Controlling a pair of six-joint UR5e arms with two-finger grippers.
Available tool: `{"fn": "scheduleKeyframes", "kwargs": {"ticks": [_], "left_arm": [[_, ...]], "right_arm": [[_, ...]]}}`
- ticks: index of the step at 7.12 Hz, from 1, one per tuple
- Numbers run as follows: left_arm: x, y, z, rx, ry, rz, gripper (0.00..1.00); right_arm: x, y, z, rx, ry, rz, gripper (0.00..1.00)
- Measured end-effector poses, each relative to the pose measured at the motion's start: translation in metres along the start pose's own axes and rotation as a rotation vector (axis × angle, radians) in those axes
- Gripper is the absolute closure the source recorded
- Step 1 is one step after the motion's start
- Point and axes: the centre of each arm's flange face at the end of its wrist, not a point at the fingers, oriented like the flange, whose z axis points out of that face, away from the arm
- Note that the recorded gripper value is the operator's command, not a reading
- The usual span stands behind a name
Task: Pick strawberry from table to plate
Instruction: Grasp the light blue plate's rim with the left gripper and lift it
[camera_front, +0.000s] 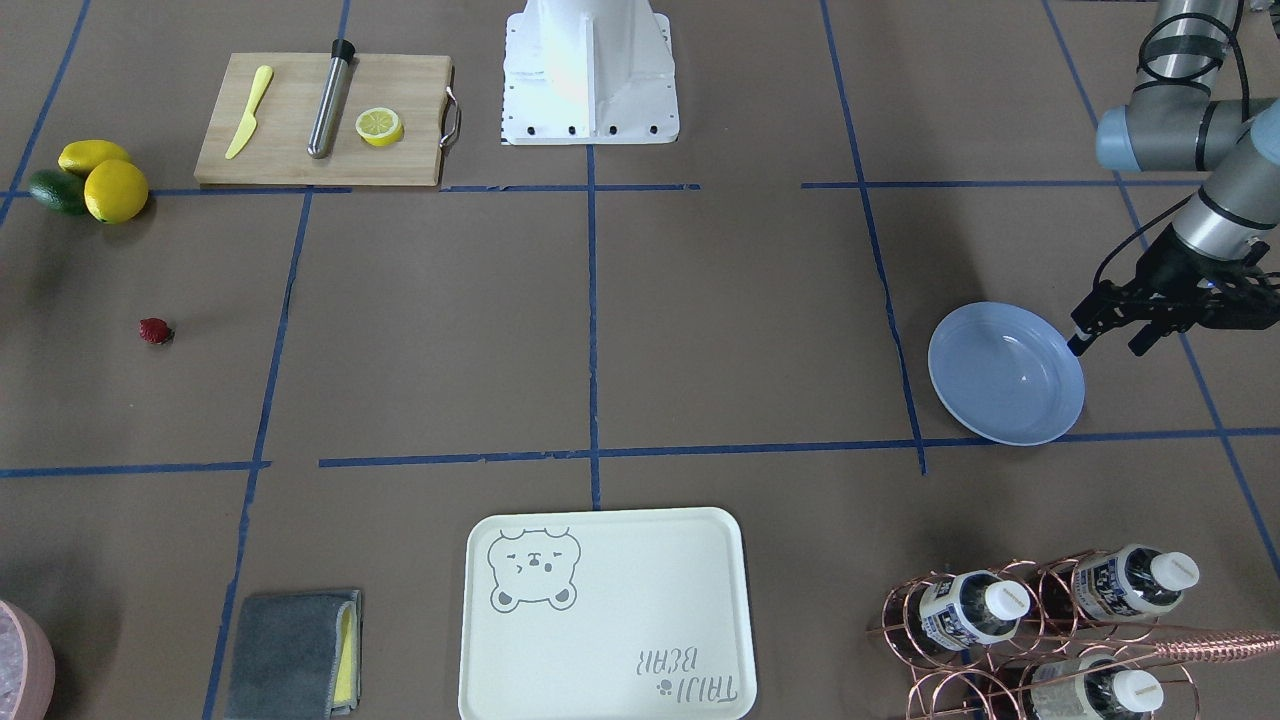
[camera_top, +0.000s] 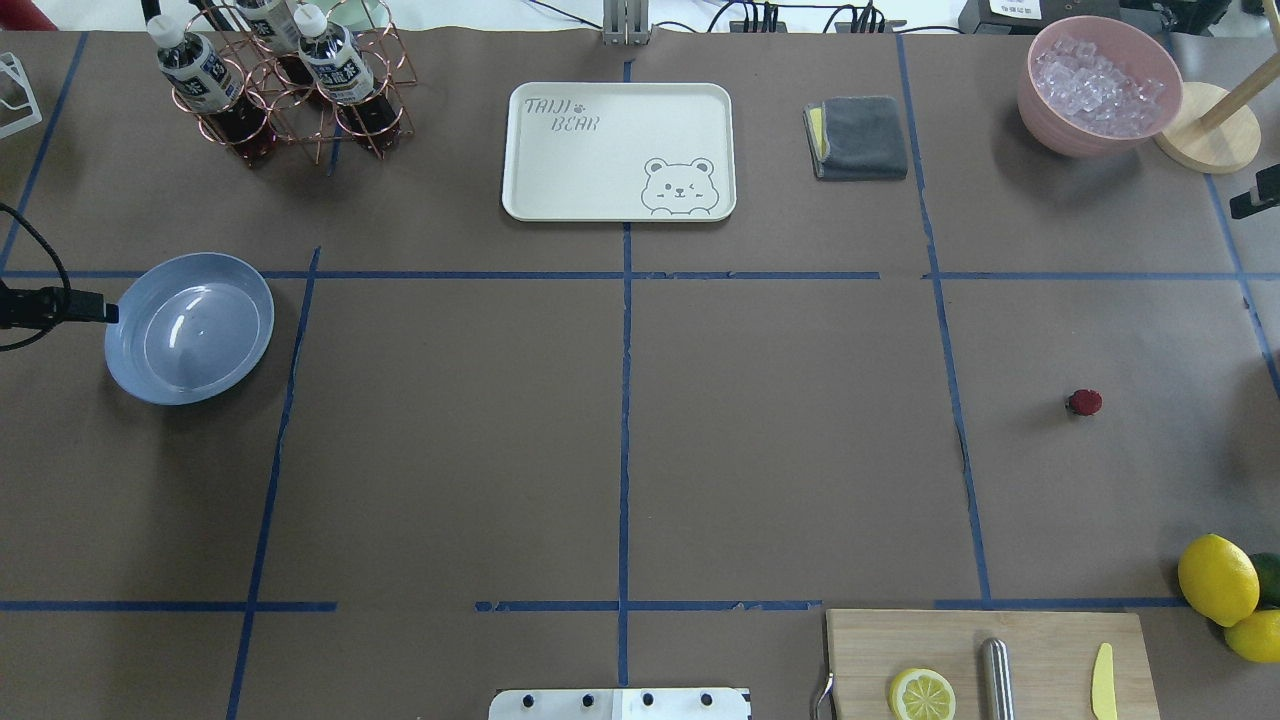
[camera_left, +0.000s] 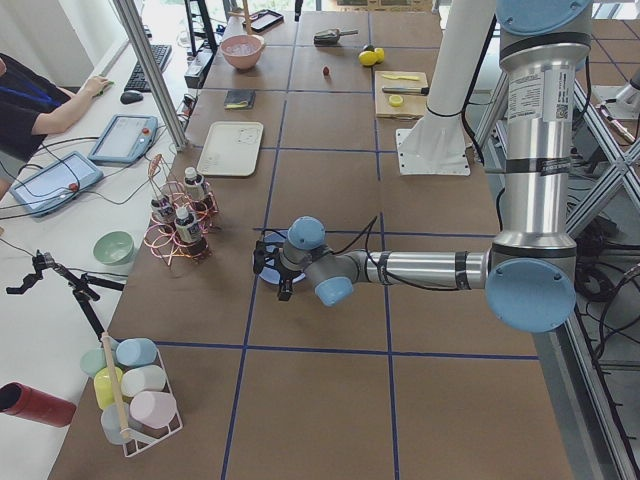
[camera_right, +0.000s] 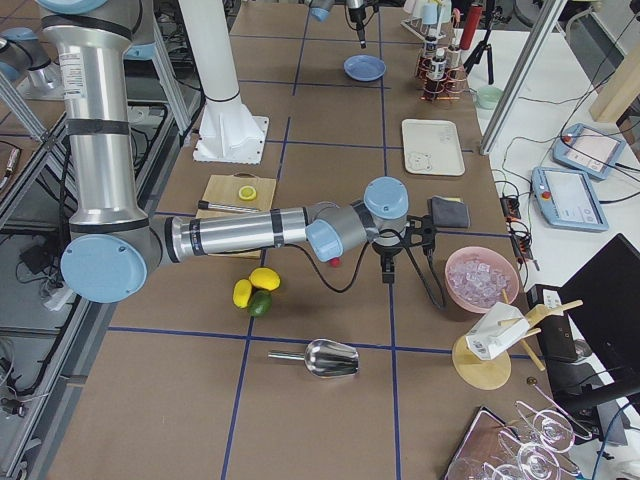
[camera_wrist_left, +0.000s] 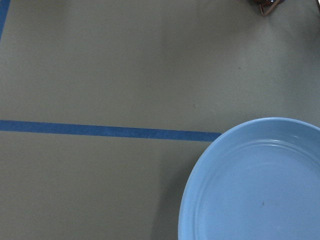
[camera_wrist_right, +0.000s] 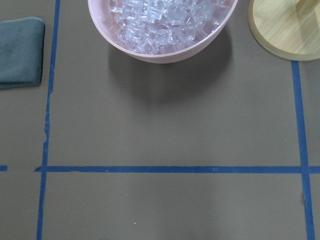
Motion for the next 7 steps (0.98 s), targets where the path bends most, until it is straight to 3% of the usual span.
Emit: {"fn": "scheduleKeyframes", "kwargs": {"ticks": [3, 4, 5, 6, 7], "left_arm": [[0.010, -0.003, 0.022, 0.003, -0.017, 0.011, 0.28], [0.010, -0.004, 0.025, 0.000, -0.019, 0.012, 0.41], [0.011, -0.003, 0.027, -0.003, -0.019, 0.014, 0.74], [0.012, -0.002, 0.029, -0.007, -0.020, 0.018, 0.85], [0.011, -0.001, 0.031, -0.009, -0.022, 0.022, 0.86]], "right_arm": [[-0.005, 0.000, -0.004, 0.006, -0.005, -0.006, 0.00], [-0.006, 0.000, -0.004, 0.006, -0.006, -0.007, 0.00], [-0.006, 0.000, -0.004, 0.007, -0.006, -0.008, 0.00], [-0.006, 0.000, -0.004, 0.007, -0.007, -0.008, 0.00], [-0.007, 0.000, -0.005, 0.007, -0.007, -0.008, 0.00]]}}
